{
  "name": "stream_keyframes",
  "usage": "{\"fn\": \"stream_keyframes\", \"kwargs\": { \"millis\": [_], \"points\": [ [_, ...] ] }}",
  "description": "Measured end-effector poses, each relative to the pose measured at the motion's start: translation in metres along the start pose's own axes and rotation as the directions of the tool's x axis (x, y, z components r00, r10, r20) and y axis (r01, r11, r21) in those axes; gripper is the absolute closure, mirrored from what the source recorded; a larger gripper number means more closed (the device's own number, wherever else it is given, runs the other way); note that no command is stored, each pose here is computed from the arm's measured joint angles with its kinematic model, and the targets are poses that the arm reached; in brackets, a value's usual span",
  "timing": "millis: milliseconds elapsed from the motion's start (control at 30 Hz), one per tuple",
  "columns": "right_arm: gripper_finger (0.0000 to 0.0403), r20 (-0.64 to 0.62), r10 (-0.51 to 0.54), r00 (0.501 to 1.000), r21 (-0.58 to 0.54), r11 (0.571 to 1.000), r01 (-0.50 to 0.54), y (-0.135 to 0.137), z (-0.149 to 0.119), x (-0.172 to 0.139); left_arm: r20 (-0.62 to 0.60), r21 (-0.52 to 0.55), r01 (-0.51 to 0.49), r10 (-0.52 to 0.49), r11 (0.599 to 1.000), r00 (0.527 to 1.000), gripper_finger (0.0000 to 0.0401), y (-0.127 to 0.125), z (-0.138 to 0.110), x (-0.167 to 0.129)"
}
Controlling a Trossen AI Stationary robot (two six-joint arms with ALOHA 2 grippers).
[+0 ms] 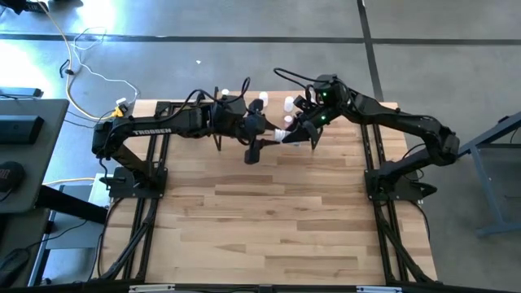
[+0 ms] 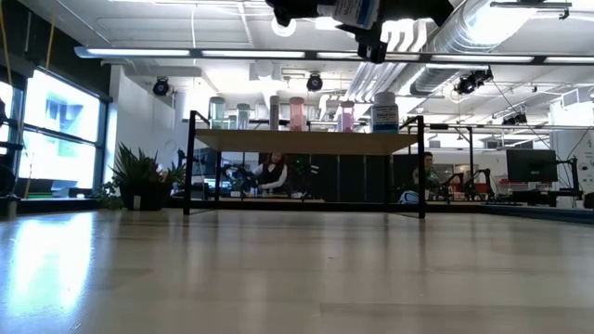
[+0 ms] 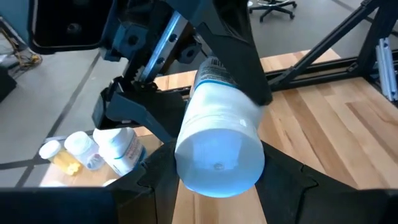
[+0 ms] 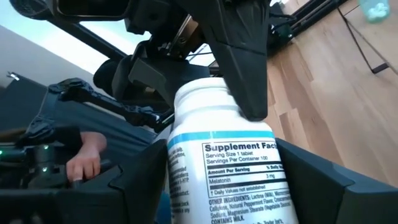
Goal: Pick and place medicine bottles onto shelf by color
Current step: Put the white blue pill bottle on the shelf
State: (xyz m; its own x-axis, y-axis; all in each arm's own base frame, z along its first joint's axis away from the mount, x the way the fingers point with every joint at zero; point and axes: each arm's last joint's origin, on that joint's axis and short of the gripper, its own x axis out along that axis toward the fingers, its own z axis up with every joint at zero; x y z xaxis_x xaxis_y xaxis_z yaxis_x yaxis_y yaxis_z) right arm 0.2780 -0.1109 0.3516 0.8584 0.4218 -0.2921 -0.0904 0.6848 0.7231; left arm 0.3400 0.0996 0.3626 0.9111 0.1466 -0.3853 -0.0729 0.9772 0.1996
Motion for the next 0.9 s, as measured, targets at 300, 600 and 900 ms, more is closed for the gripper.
{"fn": "stream_keyframes", "kwargs": {
  "millis": [300, 600, 900],
  "points": [
    [0.0114, 0.004, -0.001, 1.0, 0.0, 1.0, 0.001, -0.003, 0.001, -0.003, -0.016, 0.002, -0.037, 0.037, 0.999, 0.999, 0.0242, 0.001, -0.001, 0.0],
    [0.0114, 0.055, -0.047, 0.997, 0.02, 0.999, 0.045, -0.015, 0.008, -0.017, -0.067, 0.021, -0.081, 0.082, 0.997, 0.994, 0.0242, 0.001, -0.004, -0.001],
    [0.0114, 0.133, -0.123, 0.983, 0.032, 0.992, 0.12, -0.027, 0.016, -0.035, -0.104, 0.04, -0.131, 0.134, 0.991, 0.985, 0.0242, 0.004, -0.007, -0.001]
  ]
}}
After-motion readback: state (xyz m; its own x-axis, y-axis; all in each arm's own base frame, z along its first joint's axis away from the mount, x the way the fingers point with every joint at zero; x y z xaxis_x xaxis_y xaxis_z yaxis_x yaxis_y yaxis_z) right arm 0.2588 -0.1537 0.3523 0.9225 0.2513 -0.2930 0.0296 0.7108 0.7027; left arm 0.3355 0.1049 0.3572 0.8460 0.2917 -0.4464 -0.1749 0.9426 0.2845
